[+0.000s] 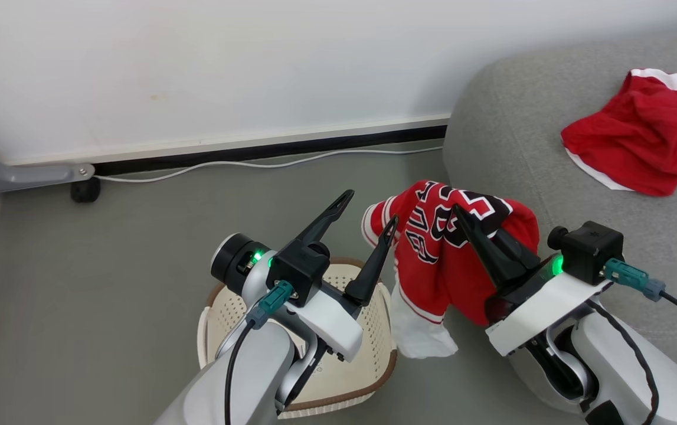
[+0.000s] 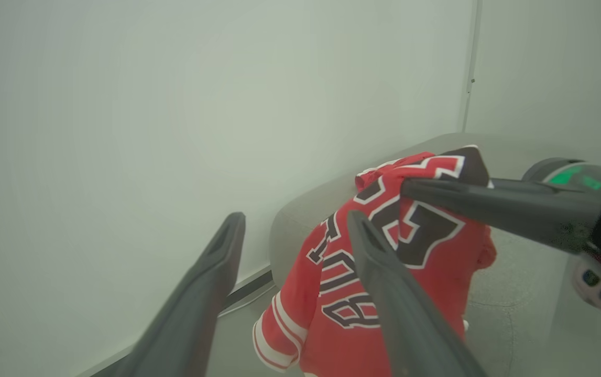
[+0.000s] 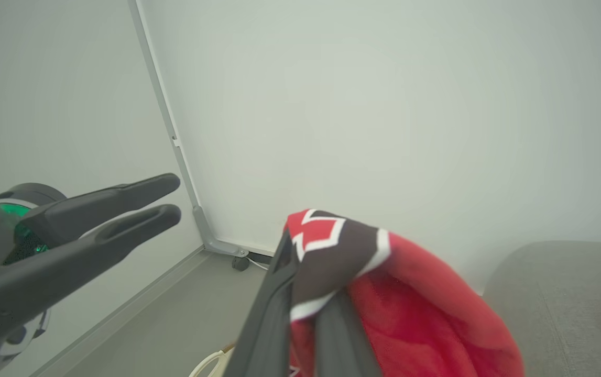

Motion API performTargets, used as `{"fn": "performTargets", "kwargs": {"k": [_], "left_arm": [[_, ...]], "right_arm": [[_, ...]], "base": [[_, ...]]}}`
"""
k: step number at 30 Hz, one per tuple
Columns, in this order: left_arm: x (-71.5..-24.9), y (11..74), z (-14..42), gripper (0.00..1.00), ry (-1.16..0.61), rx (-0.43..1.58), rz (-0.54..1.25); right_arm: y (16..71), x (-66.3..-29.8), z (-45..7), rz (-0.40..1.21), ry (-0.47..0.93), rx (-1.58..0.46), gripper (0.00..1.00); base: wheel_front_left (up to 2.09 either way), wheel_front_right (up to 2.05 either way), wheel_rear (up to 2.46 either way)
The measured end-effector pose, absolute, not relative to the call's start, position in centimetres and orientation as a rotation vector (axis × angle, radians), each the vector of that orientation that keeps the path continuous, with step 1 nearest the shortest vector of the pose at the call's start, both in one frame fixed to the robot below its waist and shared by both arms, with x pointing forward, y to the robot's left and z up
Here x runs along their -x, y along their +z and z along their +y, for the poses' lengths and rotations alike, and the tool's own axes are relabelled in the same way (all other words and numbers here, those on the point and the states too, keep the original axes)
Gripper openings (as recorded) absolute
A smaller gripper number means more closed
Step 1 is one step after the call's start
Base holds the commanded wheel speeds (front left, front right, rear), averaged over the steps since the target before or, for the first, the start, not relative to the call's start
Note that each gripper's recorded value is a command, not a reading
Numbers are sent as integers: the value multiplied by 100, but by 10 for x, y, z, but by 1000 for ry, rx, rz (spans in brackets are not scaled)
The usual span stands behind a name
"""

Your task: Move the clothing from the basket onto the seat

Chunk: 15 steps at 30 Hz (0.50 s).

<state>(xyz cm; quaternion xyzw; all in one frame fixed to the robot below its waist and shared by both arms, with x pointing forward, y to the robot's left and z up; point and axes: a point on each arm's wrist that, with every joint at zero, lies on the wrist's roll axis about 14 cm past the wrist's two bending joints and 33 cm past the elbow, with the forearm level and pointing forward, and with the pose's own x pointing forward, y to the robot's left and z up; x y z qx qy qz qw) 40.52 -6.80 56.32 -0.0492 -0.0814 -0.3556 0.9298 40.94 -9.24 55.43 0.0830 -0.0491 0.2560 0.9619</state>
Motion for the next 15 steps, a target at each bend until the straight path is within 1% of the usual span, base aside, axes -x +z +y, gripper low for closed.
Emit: {"fn": "performTargets", "kwargs": {"k": [5, 15], "left_arm": [[-400, 555, -90, 100, -805, 108, -140], [-378, 532, -137, 100, -973, 109, -65]], "right_arm": [[562, -405, -123, -129, 429, -169, 0], [580, -384, -188, -192, 240, -160, 0]], "base": [[0, 0, 0], [0, 0, 0]]}}
